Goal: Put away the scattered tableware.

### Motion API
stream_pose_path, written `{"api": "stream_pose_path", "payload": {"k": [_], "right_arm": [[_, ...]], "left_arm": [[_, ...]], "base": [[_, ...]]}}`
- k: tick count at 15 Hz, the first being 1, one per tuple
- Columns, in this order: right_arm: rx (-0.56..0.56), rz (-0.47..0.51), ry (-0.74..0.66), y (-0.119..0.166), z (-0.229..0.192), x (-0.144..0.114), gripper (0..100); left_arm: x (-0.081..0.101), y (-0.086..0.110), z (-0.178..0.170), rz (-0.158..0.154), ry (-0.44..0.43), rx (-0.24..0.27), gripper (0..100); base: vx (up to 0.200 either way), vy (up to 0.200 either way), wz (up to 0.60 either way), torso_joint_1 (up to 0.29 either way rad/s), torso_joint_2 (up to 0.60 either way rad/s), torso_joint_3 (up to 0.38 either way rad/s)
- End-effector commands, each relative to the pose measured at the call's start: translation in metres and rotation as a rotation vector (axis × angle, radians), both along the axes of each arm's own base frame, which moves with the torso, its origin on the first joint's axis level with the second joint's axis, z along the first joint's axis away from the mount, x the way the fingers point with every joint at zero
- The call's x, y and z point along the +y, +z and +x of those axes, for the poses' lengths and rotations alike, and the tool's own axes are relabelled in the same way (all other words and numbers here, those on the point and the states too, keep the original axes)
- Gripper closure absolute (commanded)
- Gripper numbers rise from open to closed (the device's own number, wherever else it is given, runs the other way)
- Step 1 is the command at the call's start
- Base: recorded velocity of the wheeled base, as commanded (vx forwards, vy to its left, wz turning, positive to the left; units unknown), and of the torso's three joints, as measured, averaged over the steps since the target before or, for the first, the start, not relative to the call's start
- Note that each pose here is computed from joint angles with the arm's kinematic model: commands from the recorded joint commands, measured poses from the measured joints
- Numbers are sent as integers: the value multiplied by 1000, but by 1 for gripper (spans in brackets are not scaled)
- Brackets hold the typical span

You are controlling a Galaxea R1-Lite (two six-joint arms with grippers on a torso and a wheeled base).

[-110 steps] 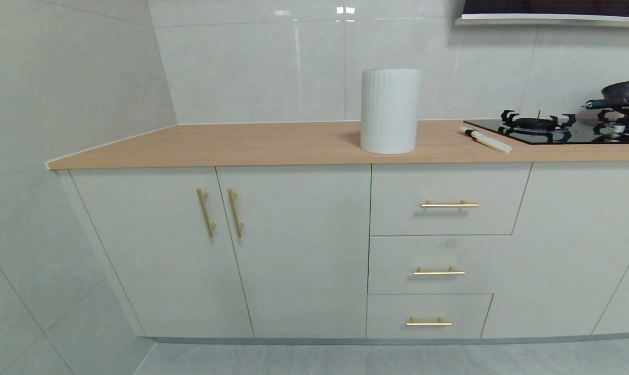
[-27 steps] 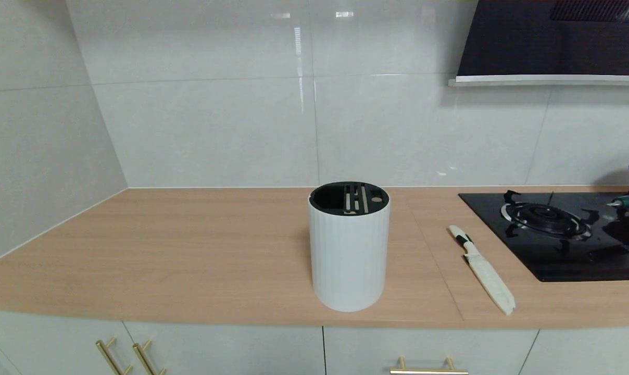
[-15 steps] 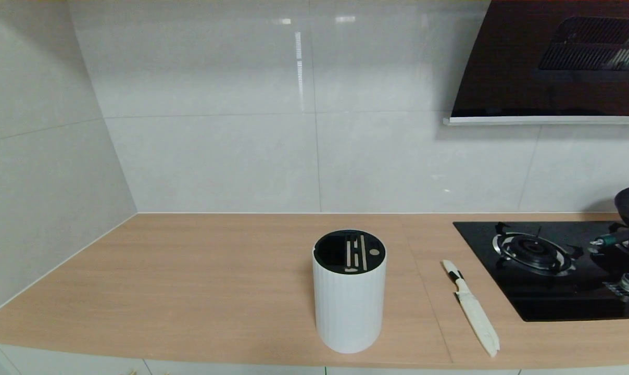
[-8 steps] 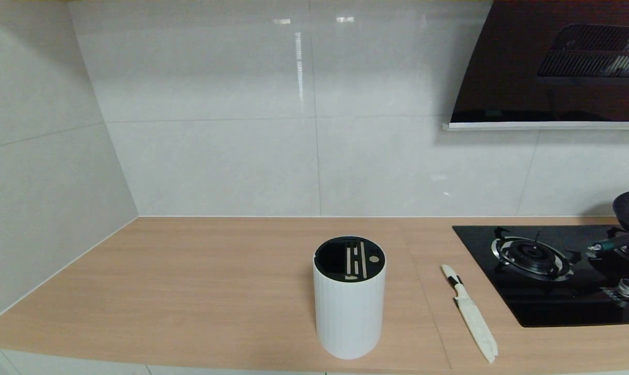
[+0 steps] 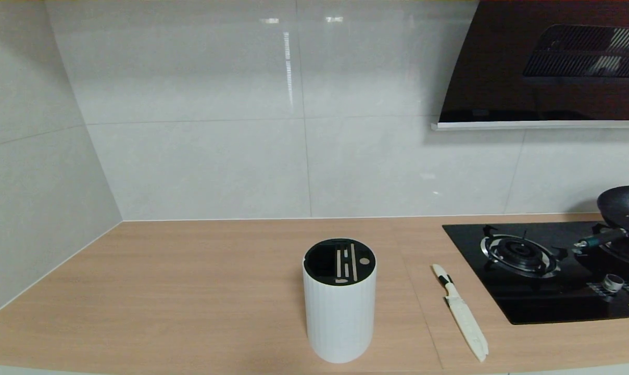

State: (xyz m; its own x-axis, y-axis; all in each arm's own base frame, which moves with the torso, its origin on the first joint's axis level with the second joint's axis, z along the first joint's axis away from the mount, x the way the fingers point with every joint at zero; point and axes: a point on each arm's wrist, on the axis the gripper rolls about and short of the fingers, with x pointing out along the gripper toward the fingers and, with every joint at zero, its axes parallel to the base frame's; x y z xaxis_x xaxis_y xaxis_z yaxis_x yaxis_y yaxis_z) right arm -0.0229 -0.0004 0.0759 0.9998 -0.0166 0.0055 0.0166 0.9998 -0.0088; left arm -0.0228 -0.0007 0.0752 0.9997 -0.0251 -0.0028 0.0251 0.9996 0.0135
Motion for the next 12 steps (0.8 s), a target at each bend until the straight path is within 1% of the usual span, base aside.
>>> {"api": "stream_pose_path", "payload": {"k": [1,9,10,11,12], "right_arm": [[1,0,1,0,0,0,0],[-6,-20,4,1,0,0,0],[-26,-17,10,7,-1,0,0],[-92,12,83,39,-8,1,0],[-55,26,119,51,-3,2,0]], "left_arm": [[0,0,0,0,1,0,0],[0,0,0,0,1,0,0],[0,0,0,0,1,-1,0],[0,0,0,0,1,0,0],[0,0,0,0,1,0,0]], "base": [[0,0,0,0,0,0],[0,0,0,0,0,0],[0,0,0,0,0,0],[0,0,0,0,0,0],[0,0,0,0,0,0]]}}
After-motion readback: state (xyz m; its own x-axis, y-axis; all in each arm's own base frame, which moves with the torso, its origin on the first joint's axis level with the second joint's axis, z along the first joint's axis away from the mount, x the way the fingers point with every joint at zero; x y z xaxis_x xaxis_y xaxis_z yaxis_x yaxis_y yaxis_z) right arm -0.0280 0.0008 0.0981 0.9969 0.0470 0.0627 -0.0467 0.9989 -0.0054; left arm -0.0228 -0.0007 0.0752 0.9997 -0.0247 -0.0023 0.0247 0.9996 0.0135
